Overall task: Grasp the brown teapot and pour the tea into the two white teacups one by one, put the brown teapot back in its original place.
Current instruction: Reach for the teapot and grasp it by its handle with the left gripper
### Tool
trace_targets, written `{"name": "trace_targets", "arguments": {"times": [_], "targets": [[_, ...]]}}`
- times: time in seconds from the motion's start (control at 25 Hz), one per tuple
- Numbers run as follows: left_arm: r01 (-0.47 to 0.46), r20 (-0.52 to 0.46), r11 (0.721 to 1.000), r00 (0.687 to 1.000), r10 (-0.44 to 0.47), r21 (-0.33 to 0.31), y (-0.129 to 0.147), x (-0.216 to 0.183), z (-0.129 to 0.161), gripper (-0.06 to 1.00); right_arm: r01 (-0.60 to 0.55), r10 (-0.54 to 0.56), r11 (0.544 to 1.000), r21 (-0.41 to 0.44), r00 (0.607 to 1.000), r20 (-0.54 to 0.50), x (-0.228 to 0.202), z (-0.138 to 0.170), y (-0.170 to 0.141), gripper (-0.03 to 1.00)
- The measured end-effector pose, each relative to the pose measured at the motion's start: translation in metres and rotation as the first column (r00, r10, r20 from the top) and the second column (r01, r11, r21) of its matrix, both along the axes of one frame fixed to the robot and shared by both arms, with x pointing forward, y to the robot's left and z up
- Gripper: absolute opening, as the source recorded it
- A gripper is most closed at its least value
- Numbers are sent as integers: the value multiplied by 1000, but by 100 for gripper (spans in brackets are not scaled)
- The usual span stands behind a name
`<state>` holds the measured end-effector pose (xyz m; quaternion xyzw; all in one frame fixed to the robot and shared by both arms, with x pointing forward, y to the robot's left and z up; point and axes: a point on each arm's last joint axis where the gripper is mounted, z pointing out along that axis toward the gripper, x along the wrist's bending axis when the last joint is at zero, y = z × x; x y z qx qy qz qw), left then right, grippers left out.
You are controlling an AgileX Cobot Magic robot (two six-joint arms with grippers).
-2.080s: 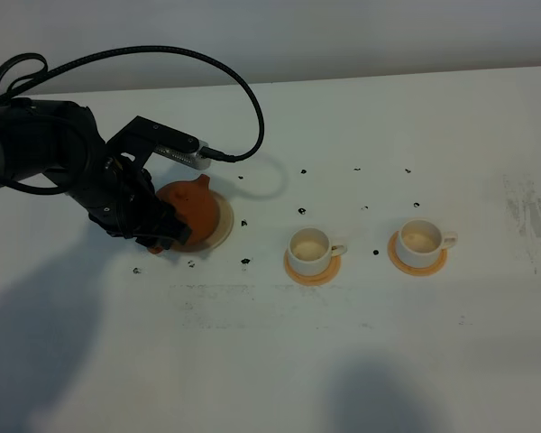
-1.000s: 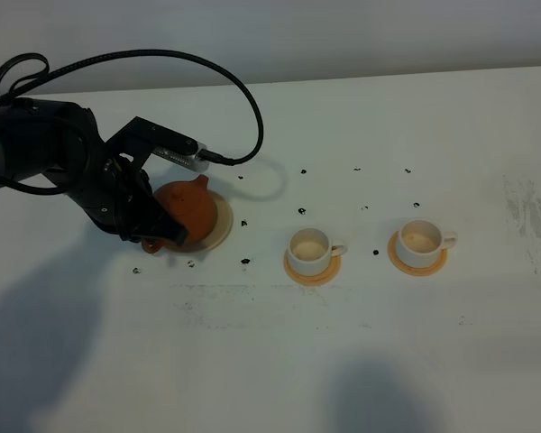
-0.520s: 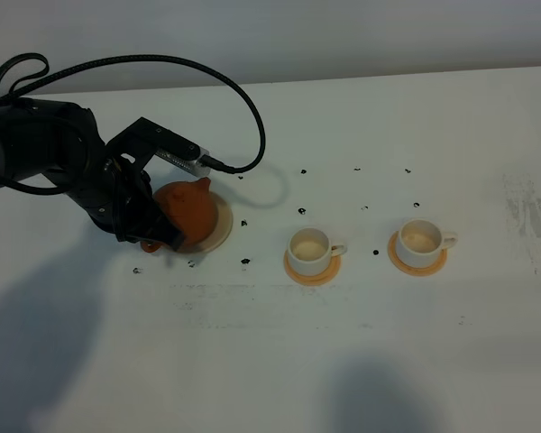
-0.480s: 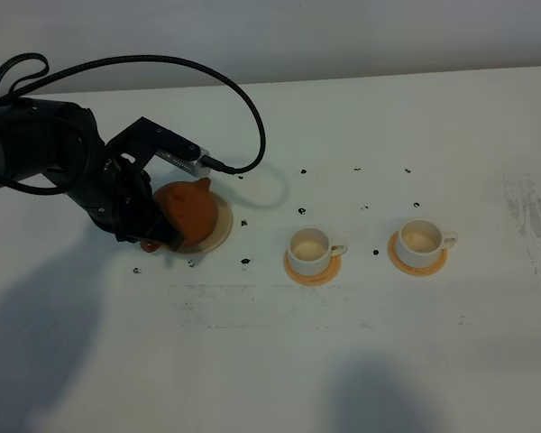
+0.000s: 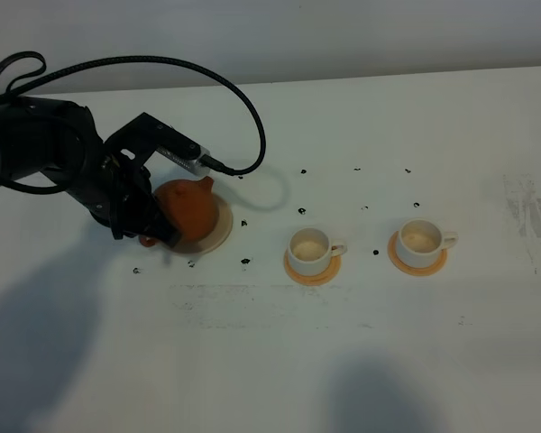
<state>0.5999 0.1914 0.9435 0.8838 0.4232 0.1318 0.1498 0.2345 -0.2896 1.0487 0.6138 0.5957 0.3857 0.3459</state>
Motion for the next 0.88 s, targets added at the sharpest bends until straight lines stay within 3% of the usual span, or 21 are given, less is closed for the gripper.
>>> {"name": "trace_targets", "arguments": {"times": [0.4, 0.88], "targets": [[34, 47, 999, 998, -34, 5, -1, 0, 9, 11, 0, 0, 1000, 0, 1000, 0, 0, 0, 0, 42], [202, 120, 978, 971, -207, 50, -22, -6, 22, 11, 0, 0, 1000, 0, 1000, 0, 0, 0, 0, 42]]}}
